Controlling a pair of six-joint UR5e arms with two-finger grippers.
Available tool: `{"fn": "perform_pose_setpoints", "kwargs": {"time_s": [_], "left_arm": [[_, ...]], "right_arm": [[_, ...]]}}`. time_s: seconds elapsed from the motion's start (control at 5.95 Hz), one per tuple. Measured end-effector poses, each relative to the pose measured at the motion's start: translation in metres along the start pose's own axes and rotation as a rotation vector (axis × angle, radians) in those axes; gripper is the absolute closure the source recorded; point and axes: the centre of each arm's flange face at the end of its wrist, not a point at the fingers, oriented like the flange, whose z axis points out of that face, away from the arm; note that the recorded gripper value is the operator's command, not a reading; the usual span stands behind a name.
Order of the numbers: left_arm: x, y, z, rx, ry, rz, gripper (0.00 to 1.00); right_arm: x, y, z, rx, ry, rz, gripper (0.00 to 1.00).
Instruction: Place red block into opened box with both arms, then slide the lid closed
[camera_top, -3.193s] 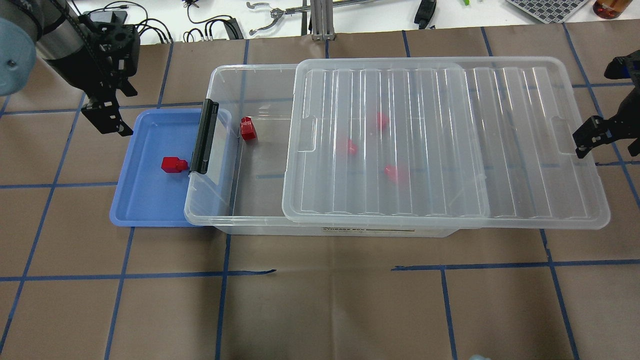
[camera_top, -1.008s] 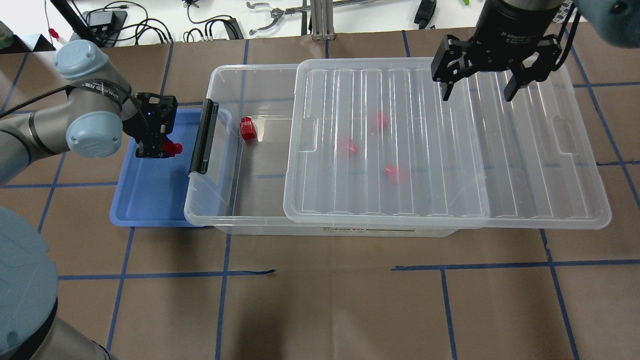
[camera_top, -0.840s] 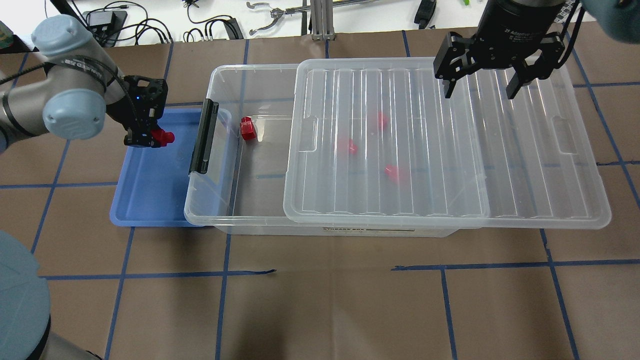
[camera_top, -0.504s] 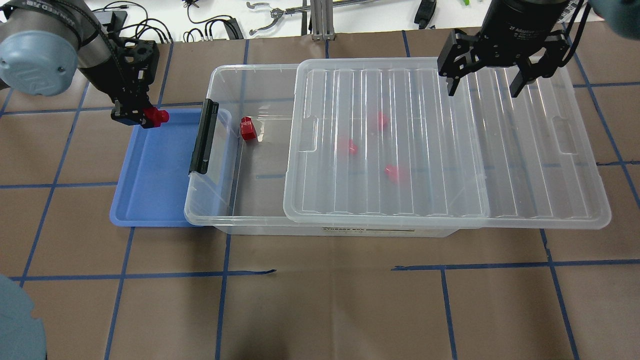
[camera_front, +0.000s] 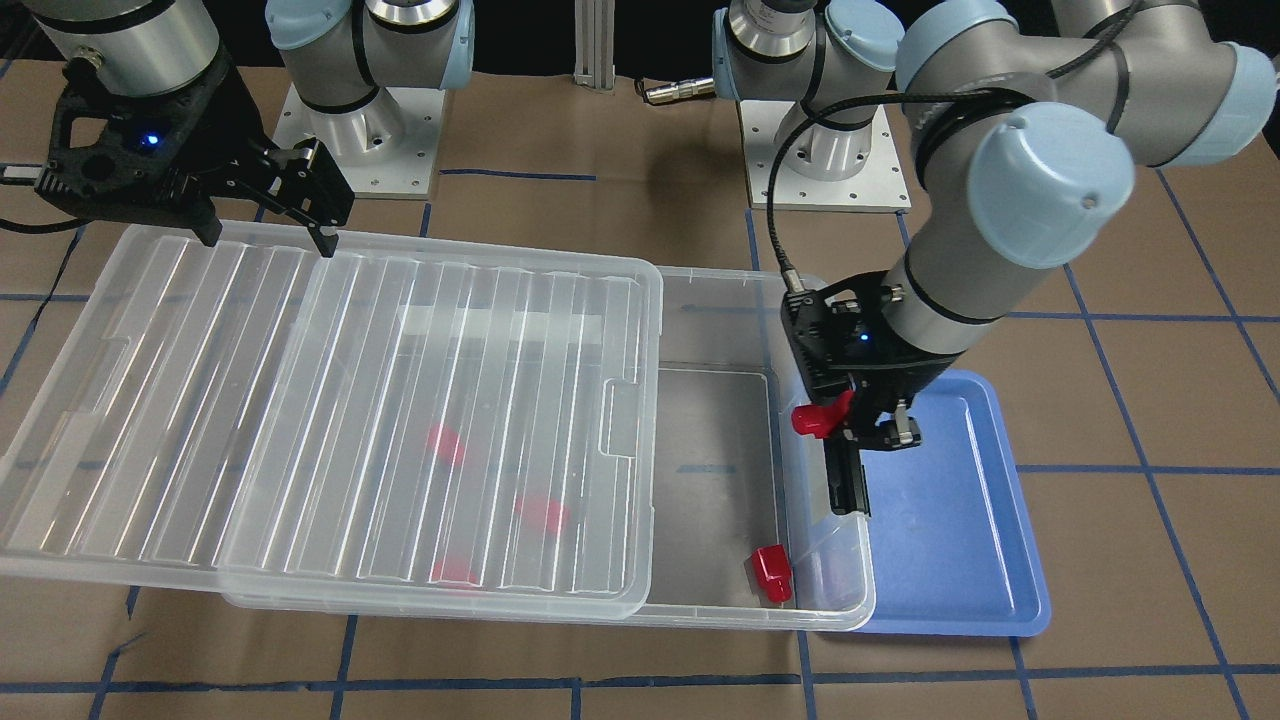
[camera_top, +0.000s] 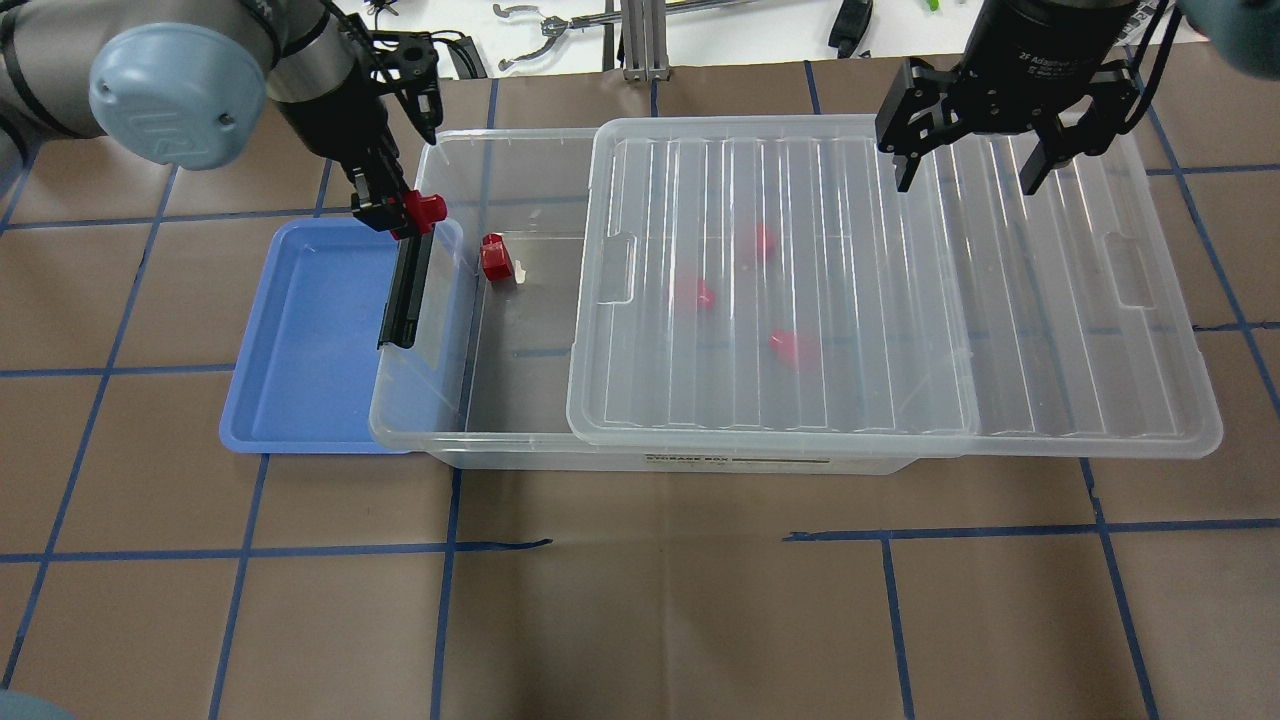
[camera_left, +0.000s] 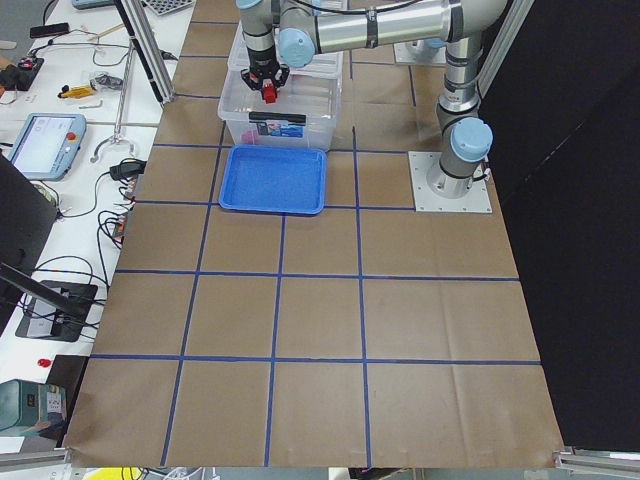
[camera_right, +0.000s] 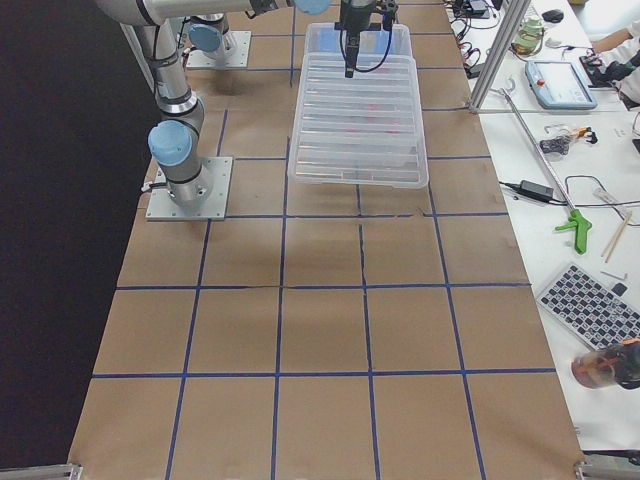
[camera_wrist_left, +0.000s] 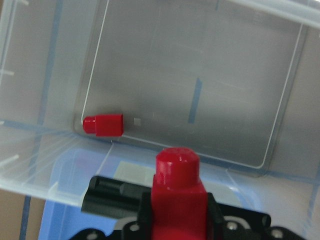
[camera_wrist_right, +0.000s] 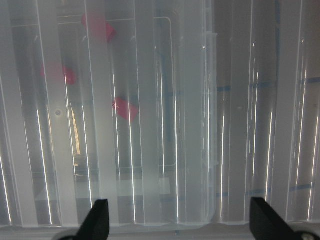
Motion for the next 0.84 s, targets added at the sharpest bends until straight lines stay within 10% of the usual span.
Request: {"fn": "perform_pose_setpoints", "kwargs": {"time_s": [0.84], "left_arm": [[0.021, -0.021, 0.15, 0.046, 0.07, 0.088, 0.97]], "right_arm": [[0.0, 0.001, -0.001, 0.006, -0.003, 0.001, 0.0]]}}
